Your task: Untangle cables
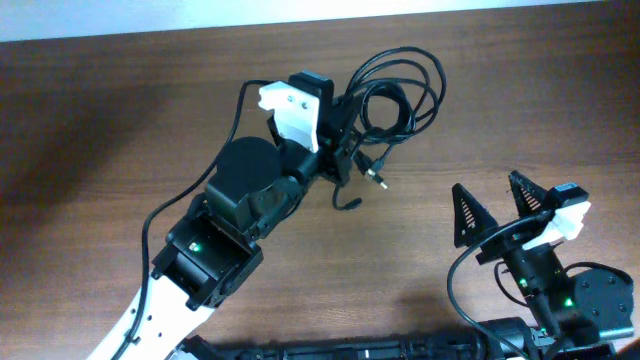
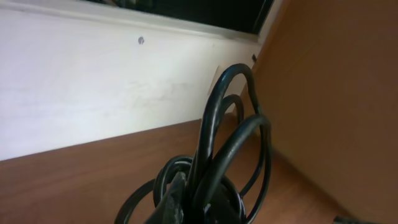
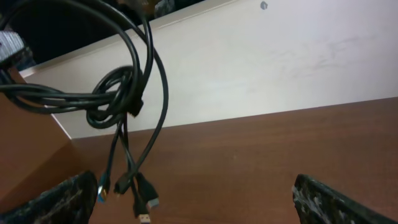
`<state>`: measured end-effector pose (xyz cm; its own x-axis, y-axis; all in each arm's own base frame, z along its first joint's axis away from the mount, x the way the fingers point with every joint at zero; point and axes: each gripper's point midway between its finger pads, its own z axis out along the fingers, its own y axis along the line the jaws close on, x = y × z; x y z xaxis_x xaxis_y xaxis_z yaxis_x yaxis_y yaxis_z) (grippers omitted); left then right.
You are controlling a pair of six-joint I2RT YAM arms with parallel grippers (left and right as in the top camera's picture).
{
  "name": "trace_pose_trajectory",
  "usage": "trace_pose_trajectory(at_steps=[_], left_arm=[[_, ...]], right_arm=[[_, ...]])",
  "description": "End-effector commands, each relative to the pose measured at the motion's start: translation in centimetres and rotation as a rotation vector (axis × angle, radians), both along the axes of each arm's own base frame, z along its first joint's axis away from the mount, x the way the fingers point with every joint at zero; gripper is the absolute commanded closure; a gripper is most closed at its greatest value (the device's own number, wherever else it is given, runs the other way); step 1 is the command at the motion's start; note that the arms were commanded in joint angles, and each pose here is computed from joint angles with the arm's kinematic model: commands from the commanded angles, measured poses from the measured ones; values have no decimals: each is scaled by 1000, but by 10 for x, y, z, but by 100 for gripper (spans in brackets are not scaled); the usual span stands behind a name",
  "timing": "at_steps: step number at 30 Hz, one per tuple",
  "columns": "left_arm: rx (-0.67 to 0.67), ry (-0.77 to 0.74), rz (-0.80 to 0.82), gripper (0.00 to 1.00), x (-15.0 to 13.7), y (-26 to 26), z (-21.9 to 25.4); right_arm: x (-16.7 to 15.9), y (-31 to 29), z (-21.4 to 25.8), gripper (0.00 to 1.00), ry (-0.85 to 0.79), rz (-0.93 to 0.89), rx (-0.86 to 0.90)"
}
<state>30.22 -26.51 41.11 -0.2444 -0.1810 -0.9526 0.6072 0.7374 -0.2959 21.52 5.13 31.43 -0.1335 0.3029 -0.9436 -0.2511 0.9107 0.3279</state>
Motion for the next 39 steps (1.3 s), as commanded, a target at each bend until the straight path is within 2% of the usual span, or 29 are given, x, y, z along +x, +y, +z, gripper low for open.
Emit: trace_pose_trajectory(at_steps=[1, 5, 8, 13, 17, 22, 26, 29, 32, 37, 39], left_arm=[[-81, -23, 15, 100, -1, 5, 22], [-116, -47, 14, 100, -1, 5, 32], [-192, 20, 2, 100, -3, 3, 32], [-184, 38, -147, 100, -21, -17, 30], [-122, 11, -317, 100, -41, -37, 24], [-93, 6, -421, 100, -54, -49, 18], [-74, 40, -425, 100, -50, -53, 6], [-72, 43, -425, 100, -49, -54, 5], [-72, 42, -425, 100, -49, -54, 5], [-73, 40, -425, 100, -49, -54, 5], [-74, 41, -436, 100, -51, -54, 5]], right_arm=[[-2, 5, 2, 1, -1, 32, 19], [-6, 15, 12, 1, -42, 93, 22], [-11, 26, 28, 1, -95, 165, 56], [-13, 29, 35, 1, -118, 184, 77], [-13, 29, 39, 2, -126, 185, 100], [-13, 29, 40, 16, -130, 185, 100], [-14, 29, 41, 32, -135, 185, 100], [-14, 29, 41, 67, -136, 185, 100], [-13, 29, 41, 94, -133, 185, 100], [-14, 29, 41, 96, -136, 188, 100], [-14, 30, 41, 86, -135, 193, 99]])
